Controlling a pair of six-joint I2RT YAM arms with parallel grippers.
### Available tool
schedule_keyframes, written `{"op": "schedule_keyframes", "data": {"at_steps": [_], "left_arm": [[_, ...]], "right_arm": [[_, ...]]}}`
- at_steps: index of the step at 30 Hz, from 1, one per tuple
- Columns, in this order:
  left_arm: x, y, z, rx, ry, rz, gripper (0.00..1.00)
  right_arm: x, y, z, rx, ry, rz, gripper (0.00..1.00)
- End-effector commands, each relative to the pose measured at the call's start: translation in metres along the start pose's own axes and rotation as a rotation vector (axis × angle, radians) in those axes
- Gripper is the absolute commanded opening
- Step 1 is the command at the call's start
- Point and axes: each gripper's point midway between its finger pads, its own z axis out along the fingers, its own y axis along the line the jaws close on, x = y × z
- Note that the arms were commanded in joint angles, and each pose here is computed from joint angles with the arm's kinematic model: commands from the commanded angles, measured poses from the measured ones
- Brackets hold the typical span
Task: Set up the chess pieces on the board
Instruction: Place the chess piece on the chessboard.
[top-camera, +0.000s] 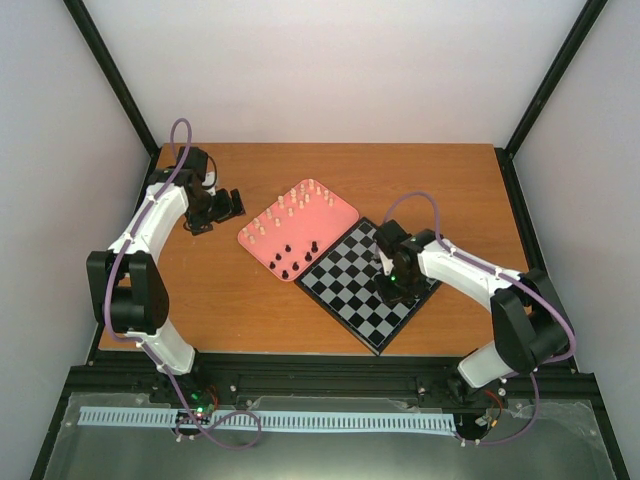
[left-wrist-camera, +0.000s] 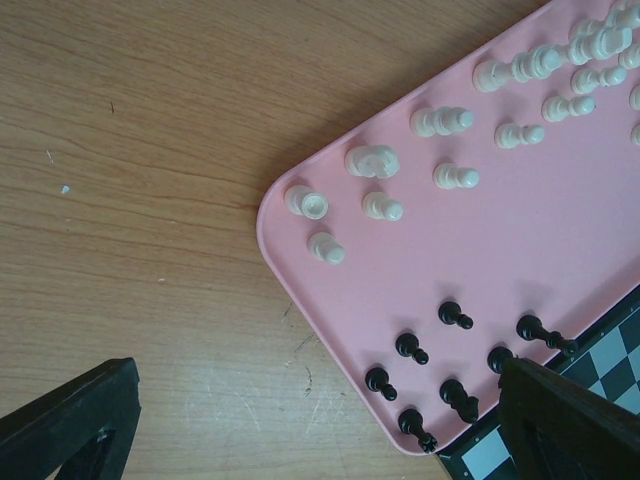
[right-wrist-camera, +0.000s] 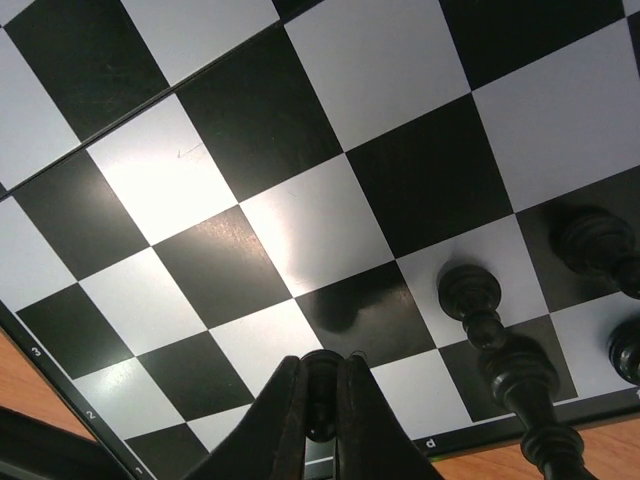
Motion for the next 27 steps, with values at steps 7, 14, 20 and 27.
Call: {"op": "schedule_keyframes", "data": {"at_steps": [7, 14, 20, 27], "left_arm": [[-0.004, -0.007, -0.005, 0.023, -0.02, -0.005, 1.0], [-0.005, -0.007, -0.004, 0.024, -0.019, -0.004, 1.0], [-0.004, -0.007, -0.002, 0.024, -0.014, -0.005, 1.0], [-0.004, -0.006, -0.001, 0.024, -0.011, -0.005, 1.0]], "right_arm": [[-0.003, -0.007, 0.002, 0.041, -0.03, 0.024, 0.07], [-0.008, -0.008, 0.005, 0.05, -0.031, 0.03, 0.09], [-0.01, -0.007, 0.01, 0.046, -0.022, 0.029, 0.1], [-0.005, -0.011, 0.013, 0.06, -0.006, 0.034, 0.13]]}}
